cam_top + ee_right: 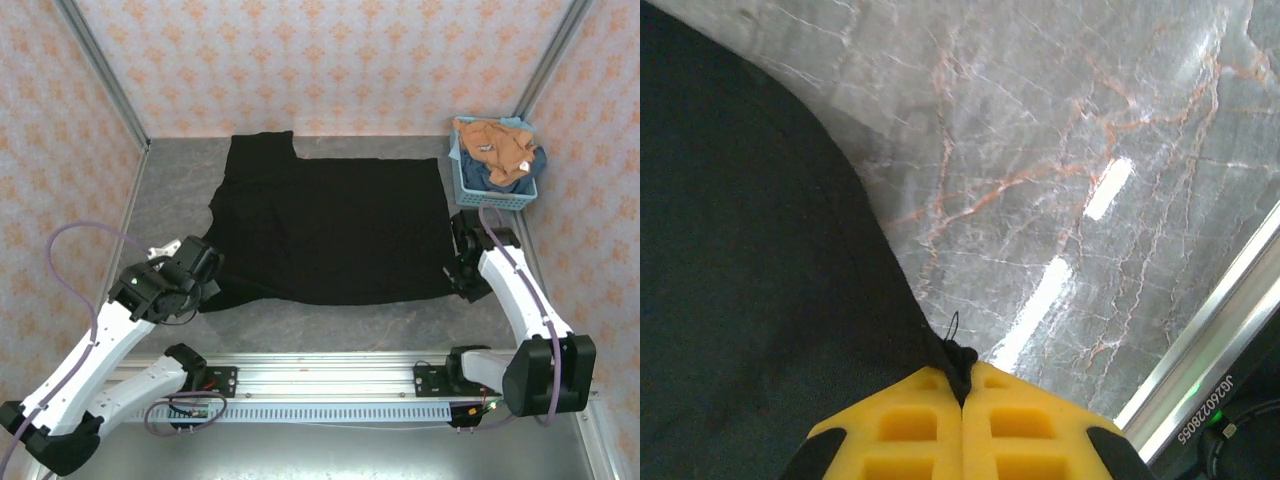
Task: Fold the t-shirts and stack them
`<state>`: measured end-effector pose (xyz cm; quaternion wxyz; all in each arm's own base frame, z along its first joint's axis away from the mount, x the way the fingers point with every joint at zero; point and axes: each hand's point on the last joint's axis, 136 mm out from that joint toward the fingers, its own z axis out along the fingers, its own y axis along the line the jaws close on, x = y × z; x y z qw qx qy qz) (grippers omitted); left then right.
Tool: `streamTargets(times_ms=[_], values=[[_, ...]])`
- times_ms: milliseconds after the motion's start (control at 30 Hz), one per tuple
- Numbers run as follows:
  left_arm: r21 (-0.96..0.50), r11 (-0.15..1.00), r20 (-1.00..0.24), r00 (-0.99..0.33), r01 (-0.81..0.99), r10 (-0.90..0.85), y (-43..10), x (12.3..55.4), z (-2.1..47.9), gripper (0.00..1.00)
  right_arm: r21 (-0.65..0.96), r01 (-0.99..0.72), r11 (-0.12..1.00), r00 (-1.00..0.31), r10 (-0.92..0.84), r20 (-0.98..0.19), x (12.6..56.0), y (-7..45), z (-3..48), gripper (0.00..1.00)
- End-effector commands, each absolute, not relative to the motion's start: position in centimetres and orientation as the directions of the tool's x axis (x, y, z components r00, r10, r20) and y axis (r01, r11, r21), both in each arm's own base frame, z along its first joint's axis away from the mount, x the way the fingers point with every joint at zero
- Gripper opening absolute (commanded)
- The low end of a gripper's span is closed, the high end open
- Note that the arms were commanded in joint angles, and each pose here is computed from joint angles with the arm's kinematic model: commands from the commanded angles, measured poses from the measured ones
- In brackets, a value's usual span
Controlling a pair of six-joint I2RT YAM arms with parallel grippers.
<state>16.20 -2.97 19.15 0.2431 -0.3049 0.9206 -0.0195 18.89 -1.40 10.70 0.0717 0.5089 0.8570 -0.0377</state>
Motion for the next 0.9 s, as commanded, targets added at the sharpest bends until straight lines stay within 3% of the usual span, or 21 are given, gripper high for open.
streamTargets(times_ms=[0,167,400,667,867], values=[[-0.189,0.829,-0.389,-0.735,-0.526,-0.555,-3.8,14.4,19.1,0.0,-0.022,0.864,0.503,-0.497,0.844,-0.204,18.8,-2.4,11.6,0.0],[-0.211,0.856,-0.372,-0.771,-0.472,-0.517,-5.6,14.0,17.9,0.0,-0.026,0.86,0.51,-0.504,0.839,-0.204,17.9,-2.4,11.1,0.0],[-0.125,0.852,-0.503,-0.708,-0.508,-0.496,-3.2,14.7,18.8,0.0,-0.005,0.869,0.496,-0.486,0.85,-0.2,16.4,-2.3,10.0,0.0],[-0.035,0.898,-0.689,-0.64,-0.439,-0.34,-4.7,20.9,22.8,0.0,-0.027,0.86,0.509,-0.502,0.838,-0.214,18.6,-2.6,9.8,0.0],[0.012,0.897,-0.708,-0.637,-0.442,-0.304,-4.0,25.1,23.4,0.0,-0.05,0.868,0.493,-0.493,0.847,-0.199,20.6,-2.8,9.5,0.0]])
